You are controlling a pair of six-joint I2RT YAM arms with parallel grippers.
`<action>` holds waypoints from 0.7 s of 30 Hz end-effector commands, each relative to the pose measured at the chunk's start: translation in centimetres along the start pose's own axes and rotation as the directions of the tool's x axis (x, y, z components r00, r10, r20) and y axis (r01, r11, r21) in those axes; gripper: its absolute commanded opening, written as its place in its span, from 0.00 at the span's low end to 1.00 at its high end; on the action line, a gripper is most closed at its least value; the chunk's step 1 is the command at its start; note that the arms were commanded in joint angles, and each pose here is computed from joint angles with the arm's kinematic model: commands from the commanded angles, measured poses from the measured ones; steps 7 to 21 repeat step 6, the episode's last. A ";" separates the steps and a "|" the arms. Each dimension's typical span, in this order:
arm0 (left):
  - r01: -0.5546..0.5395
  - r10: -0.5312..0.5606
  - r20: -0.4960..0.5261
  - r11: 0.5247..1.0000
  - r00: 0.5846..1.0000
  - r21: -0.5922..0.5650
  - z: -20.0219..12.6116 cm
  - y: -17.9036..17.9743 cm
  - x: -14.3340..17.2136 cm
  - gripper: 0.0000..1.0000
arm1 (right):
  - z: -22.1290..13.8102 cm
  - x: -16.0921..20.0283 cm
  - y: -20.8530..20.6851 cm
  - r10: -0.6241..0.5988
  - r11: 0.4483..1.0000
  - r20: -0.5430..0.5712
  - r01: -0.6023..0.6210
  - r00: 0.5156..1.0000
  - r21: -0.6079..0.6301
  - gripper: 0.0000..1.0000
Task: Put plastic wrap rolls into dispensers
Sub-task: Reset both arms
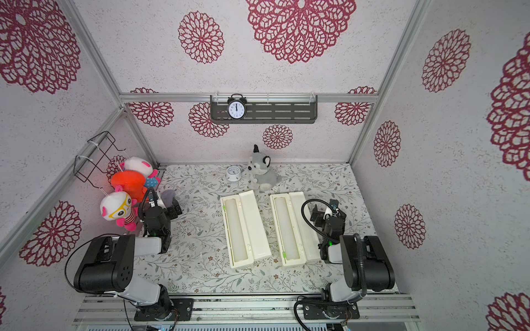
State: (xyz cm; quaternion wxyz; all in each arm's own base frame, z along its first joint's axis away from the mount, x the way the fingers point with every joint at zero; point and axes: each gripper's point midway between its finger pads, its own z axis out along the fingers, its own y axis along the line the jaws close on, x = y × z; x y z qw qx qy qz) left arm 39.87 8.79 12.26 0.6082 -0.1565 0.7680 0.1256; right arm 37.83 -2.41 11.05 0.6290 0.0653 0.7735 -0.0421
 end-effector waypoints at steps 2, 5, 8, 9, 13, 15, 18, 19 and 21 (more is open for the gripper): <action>0.000 0.000 0.000 1.000 1.000 -0.018 -0.1 0.5 0.0 0.98 | 0.3 0.0 0.2 -0.031 1.000 -0.008 0.031 1.000 -0.002 0.99; 0.001 -0.001 0.001 1.000 1.000 -0.018 -0.1 0.5 0.0 0.98 | 0.1 -0.1 0.2 -0.031 1.000 0.002 0.031 1.000 -0.002 0.99; 0.000 0.000 0.000 1.000 1.000 -0.018 -0.1 0.5 0.0 0.98 | 0.1 -0.1 0.2 -0.030 1.000 0.002 0.030 1.000 -0.003 0.99; 0.000 0.000 0.000 1.000 1.000 -0.018 -0.1 0.5 0.0 0.98 | 0.1 -0.1 0.2 -0.030 1.000 0.002 0.030 1.000 -0.003 0.99; 0.000 0.000 0.000 1.000 1.000 -0.018 -0.1 0.5 0.0 0.98 | 0.1 -0.1 0.2 -0.030 1.000 0.002 0.030 1.000 -0.003 0.99; 0.000 0.000 0.000 1.000 1.000 -0.018 -0.1 0.5 0.0 0.98 | 0.1 -0.1 0.2 -0.030 1.000 0.002 0.030 1.000 -0.003 0.99; 0.000 0.000 0.000 1.000 1.000 -0.018 -0.1 0.5 0.0 0.98 | 0.1 -0.1 0.2 -0.030 1.000 0.002 0.030 1.000 -0.003 0.99; 0.000 0.000 0.000 1.000 1.000 -0.018 -0.1 0.5 0.0 0.98 | 0.1 -0.1 0.2 -0.030 1.000 0.002 0.030 1.000 -0.003 0.99; 0.000 0.000 0.000 1.000 1.000 -0.018 -0.1 0.5 0.0 0.98 | 0.1 -0.1 0.2 -0.030 1.000 0.002 0.030 1.000 -0.003 0.99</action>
